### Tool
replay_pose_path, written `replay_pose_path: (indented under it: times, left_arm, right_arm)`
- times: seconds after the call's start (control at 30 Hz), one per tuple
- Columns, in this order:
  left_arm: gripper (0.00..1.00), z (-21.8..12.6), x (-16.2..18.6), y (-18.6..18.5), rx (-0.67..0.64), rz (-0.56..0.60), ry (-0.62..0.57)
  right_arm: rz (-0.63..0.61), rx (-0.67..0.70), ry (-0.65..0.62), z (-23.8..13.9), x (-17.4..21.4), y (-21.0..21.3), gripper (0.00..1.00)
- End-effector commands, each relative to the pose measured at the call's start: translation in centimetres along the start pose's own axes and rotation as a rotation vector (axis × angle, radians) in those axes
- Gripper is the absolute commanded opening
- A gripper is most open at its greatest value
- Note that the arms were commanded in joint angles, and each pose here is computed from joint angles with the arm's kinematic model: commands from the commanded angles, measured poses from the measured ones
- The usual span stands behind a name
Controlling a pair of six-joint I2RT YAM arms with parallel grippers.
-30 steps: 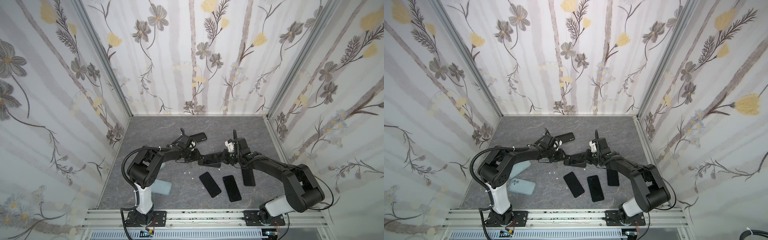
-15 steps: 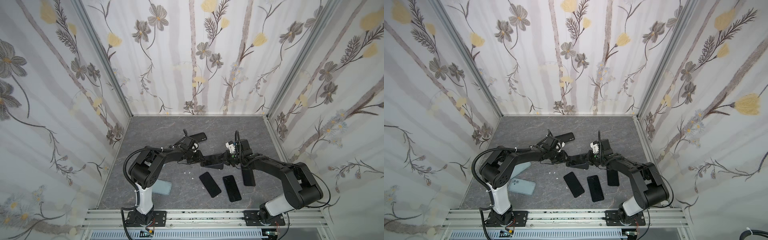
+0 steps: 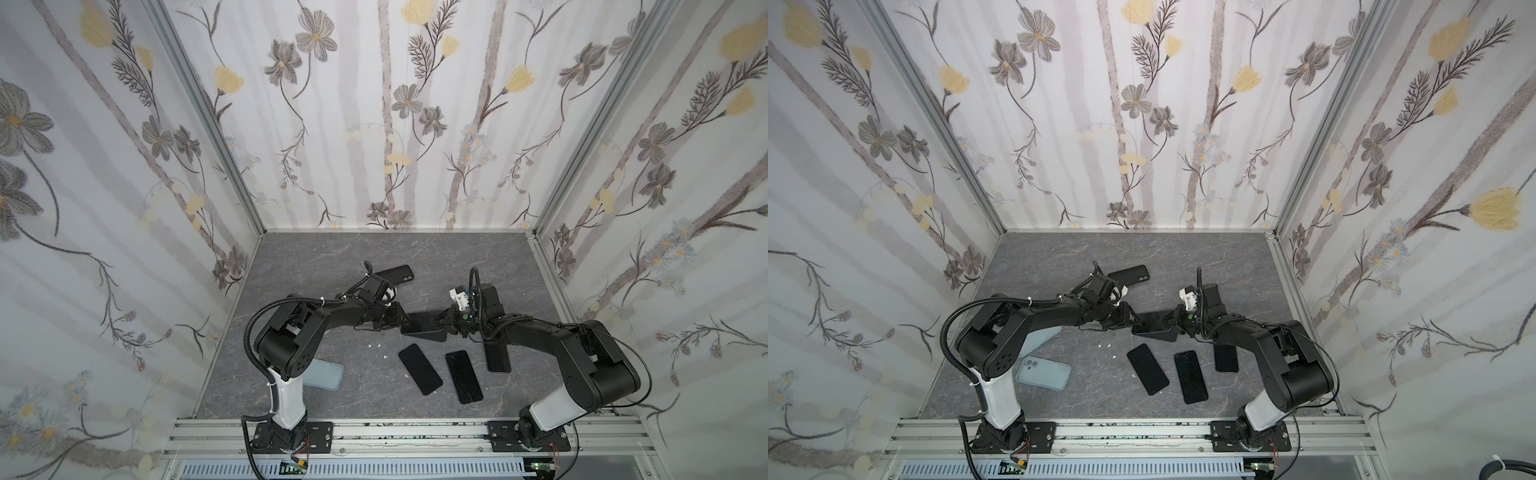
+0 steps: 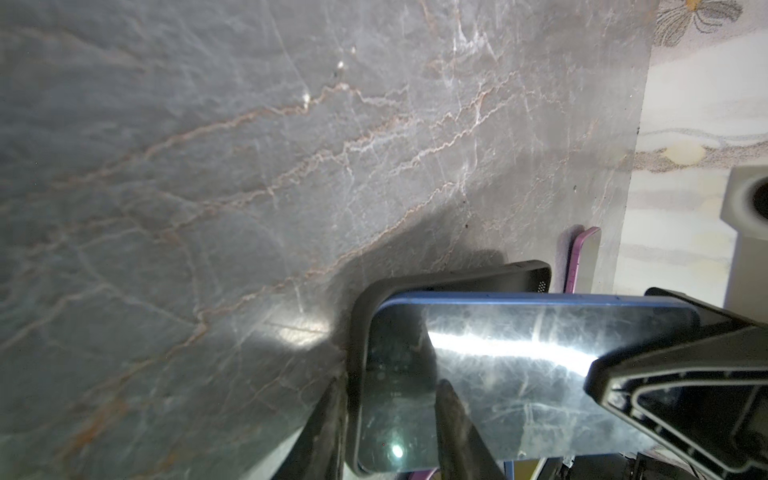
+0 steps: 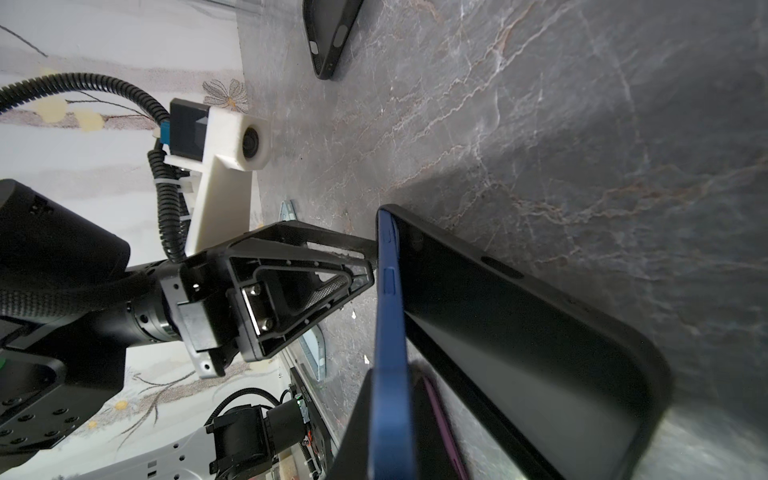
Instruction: Put the phone into the phone case
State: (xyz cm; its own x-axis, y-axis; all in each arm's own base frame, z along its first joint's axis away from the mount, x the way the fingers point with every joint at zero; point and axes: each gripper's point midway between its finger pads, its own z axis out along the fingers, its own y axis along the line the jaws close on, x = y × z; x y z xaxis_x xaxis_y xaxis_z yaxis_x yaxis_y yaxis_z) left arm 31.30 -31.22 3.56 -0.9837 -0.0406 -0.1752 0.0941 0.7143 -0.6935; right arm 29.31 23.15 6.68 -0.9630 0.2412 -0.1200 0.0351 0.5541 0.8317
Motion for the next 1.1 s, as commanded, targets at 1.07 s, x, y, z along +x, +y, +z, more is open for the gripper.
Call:
replay_pose_path:
  times: [1.07]
  left_arm:
    - [0.32,0.1,-1.4,2.5,-0.111,0.018,-0.039]
  right_arm:
    - [0.065,0.287,-0.027,0.0,-0.4,-5.7,0.20]
